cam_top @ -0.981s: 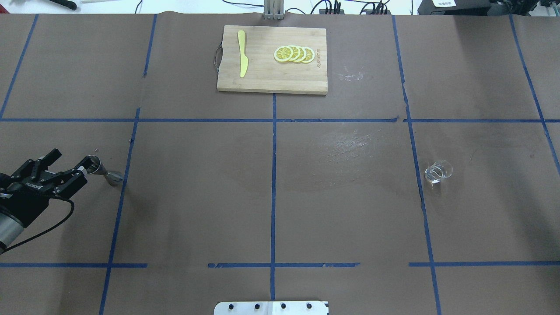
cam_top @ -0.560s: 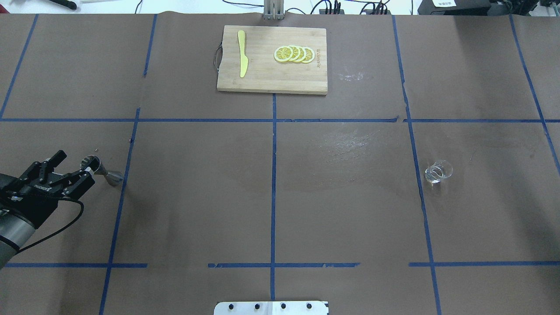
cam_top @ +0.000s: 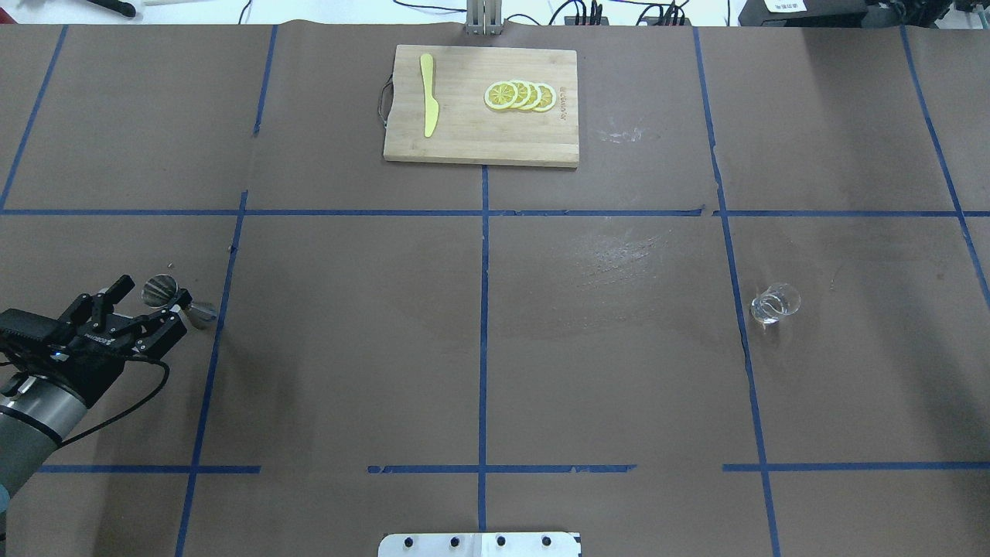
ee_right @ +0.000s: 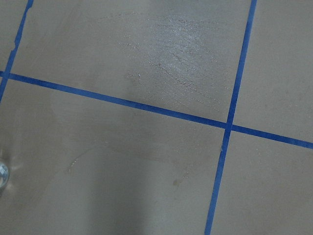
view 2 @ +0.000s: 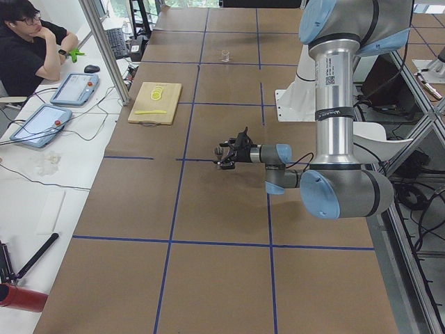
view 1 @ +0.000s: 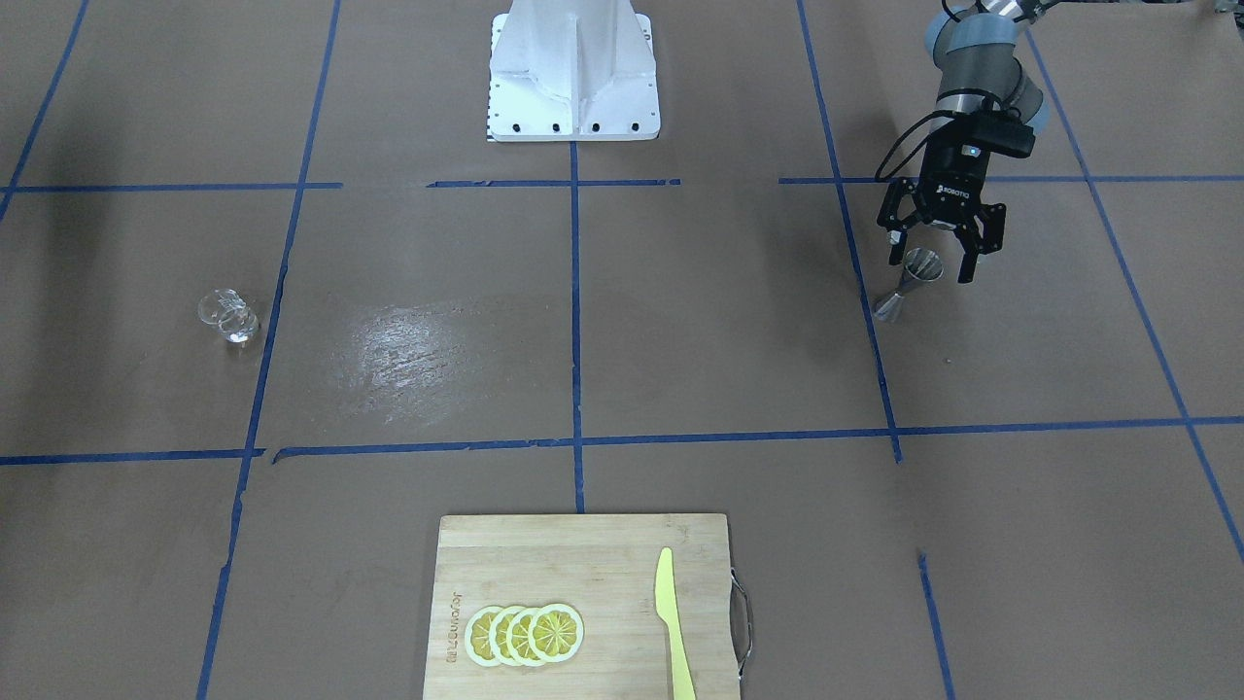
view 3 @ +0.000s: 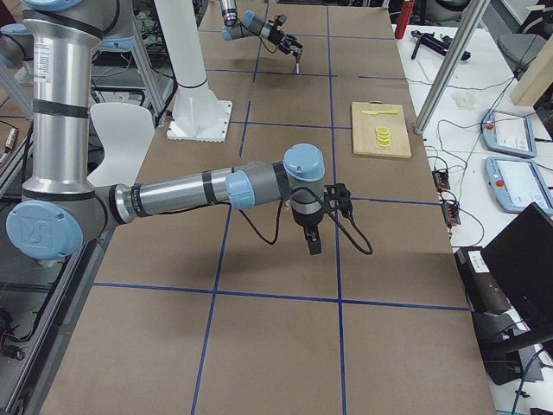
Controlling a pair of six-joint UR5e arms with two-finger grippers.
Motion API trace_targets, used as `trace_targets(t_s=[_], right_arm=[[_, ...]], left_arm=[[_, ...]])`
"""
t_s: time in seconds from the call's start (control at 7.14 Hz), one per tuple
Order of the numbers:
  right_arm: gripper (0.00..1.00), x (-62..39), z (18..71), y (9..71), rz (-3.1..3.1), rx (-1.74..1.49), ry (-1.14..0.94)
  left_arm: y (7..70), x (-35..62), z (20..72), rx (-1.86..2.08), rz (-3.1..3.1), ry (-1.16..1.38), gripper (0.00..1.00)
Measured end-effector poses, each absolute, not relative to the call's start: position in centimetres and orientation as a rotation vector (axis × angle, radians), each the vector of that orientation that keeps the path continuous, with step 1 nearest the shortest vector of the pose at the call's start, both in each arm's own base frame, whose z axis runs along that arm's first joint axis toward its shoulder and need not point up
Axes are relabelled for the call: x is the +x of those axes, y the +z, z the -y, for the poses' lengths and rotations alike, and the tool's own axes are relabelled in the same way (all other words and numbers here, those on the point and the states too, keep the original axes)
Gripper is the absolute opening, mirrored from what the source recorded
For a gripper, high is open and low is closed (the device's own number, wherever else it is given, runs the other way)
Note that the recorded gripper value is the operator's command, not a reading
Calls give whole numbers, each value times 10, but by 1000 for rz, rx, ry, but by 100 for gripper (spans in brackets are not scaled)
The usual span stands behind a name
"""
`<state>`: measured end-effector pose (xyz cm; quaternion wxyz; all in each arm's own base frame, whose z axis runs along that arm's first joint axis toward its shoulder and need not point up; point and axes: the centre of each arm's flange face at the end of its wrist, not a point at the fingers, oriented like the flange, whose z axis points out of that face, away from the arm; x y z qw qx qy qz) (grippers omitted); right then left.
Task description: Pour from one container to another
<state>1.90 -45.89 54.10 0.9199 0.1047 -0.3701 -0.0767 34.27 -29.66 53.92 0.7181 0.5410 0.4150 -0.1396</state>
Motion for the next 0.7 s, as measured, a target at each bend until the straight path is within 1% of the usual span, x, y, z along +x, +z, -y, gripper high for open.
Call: trace_targets(t_s=[0.28,0.7], right_arm=[[100,19,459,541,760,215,-157],[100,19,459,541,760,215,-158]], left_arm=[[546,350,293,1188,-910,-290,94],[555,370,295,1182,-899,-276,82]])
